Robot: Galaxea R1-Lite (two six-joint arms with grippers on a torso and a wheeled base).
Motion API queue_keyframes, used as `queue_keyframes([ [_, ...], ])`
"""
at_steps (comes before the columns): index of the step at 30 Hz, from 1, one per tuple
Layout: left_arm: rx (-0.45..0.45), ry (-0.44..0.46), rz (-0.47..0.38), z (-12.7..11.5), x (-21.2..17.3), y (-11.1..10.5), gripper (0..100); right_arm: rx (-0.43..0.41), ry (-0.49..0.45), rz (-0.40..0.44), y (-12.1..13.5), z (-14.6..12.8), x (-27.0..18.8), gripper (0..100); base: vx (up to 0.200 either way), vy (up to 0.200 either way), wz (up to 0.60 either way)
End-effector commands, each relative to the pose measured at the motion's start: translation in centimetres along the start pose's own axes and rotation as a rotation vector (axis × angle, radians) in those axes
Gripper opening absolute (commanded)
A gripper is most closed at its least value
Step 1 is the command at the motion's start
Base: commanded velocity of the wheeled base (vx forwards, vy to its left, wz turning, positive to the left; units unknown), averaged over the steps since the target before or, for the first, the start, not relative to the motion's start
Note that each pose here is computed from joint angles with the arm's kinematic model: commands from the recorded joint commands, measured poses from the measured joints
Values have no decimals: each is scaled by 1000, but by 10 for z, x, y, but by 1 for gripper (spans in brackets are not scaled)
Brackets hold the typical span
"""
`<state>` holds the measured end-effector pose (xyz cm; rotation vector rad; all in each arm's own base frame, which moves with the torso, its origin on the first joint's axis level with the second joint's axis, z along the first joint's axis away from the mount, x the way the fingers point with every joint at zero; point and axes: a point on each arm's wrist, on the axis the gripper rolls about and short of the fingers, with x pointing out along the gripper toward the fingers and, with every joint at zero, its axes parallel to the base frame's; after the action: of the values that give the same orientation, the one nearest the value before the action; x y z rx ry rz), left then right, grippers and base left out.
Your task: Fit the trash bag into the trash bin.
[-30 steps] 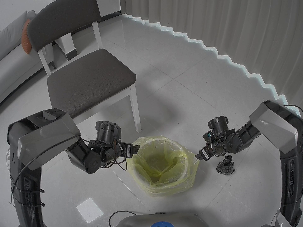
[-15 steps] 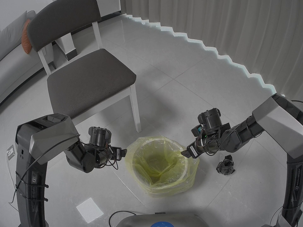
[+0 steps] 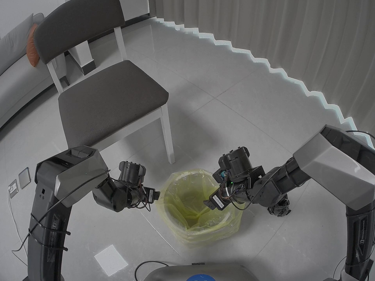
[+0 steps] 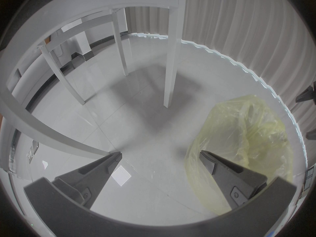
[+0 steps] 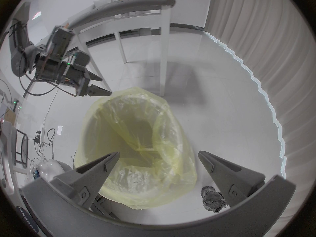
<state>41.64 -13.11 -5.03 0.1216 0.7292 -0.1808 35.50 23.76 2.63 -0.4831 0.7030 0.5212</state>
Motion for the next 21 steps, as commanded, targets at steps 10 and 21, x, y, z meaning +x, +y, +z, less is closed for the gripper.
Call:
queue_keyframes([
  [10,-40,-8,-10,12,0,-2,100,-72,33,26,38,-15,31,100,0,0,0],
  [21,-99,-106,-42,28,-40,6,100,-178,70,13,56,-26,54,100,0,0,0],
])
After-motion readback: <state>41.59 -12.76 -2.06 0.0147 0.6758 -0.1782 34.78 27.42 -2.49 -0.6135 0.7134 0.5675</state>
